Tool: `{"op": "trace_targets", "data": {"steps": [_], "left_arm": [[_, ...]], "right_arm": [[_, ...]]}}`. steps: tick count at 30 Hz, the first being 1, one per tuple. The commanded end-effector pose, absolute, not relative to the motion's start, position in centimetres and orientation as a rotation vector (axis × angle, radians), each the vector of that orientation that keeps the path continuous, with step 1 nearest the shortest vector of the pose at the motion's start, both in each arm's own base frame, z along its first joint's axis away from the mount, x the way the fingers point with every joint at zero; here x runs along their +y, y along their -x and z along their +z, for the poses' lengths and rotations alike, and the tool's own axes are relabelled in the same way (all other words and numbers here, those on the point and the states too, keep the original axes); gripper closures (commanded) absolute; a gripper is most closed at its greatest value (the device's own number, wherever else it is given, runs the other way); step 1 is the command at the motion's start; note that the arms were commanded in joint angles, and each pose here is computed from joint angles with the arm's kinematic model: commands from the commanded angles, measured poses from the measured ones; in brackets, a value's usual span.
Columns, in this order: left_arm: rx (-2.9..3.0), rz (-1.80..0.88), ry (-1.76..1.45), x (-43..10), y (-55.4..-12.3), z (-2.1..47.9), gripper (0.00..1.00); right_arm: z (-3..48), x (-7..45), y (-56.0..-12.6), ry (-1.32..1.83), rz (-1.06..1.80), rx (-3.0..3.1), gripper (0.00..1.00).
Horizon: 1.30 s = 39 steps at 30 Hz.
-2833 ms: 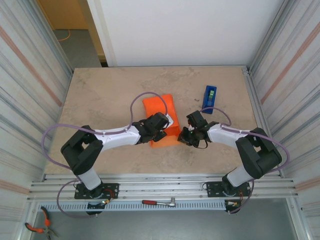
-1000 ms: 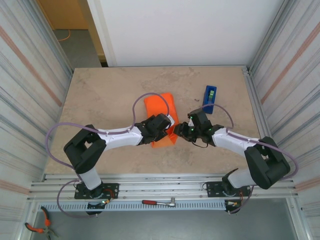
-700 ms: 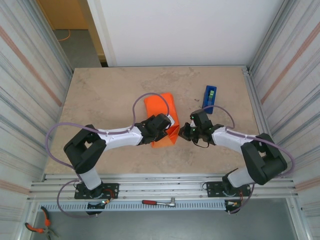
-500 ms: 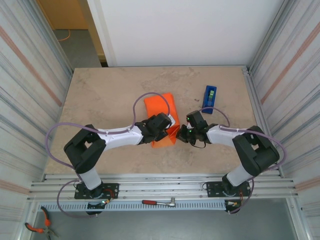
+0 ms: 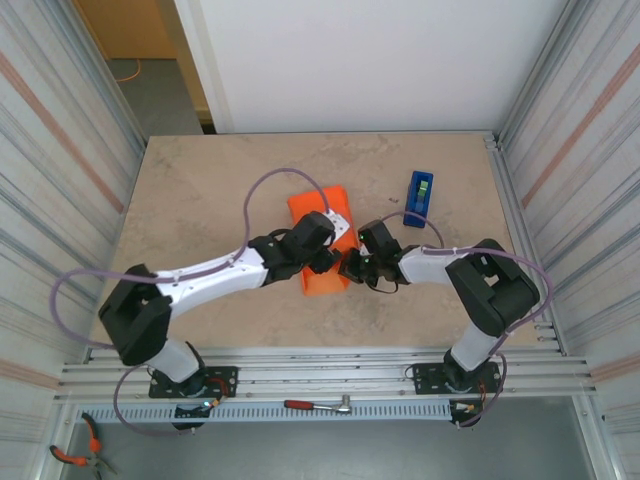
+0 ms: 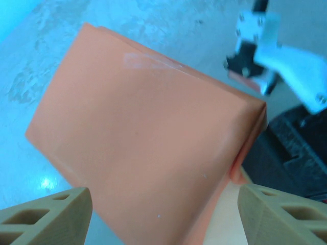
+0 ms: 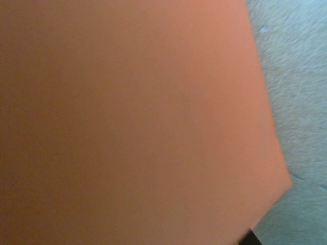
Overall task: Wrap the gift box in paper
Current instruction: Fold the wrapping paper for the gift box.
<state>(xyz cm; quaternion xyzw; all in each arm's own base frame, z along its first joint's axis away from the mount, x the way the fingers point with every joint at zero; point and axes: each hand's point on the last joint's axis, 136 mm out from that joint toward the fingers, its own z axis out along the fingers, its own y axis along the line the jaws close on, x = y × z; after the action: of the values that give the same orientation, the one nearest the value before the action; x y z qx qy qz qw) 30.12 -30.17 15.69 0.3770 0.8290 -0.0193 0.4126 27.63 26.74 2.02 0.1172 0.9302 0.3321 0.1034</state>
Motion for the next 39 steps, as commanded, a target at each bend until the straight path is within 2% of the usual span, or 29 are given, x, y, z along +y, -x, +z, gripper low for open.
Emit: {"op": "trace_targets", "data": {"steps": [1, 7, 13, 24, 29, 39], "left_arm": [[2.183, -0.161, -0.663, -27.6, -29.4, 15.9, 0.24], [2.273, -0.241, -0.302, -22.4, -28.4, 14.0, 0.22], [2.322, -0.281, -0.125, -19.6, -27.5, 12.2, 0.21], [2.38, -0.34, -0.01, -19.4, -26.7, 10.5, 0.18], [2.403, -0.406, 0.081, -19.8, -26.4, 11.1, 0.01], [2.446, -0.586, 0.205, -21.6, -25.7, 12.9, 0.01]], "right_arm": [[1.0, 27.2, -27.1, -0.363, 0.96, 2.755, 1.0], [0.7, 28.7, -26.2, -0.326, 0.96, 2.765, 1.0], [2.4, 28.7, -26.1, -0.311, 0.974, 2.727, 1.0], [4.0, 26.2, -26.8, -0.324, 0.905, 2.698, 1.0], [3.5, 26.1, -27.6, -0.334, 0.912, 2.697, 1.0], [0.8, 27.3, -26.5, -0.305, 0.944, 2.766, 1.0]]}}
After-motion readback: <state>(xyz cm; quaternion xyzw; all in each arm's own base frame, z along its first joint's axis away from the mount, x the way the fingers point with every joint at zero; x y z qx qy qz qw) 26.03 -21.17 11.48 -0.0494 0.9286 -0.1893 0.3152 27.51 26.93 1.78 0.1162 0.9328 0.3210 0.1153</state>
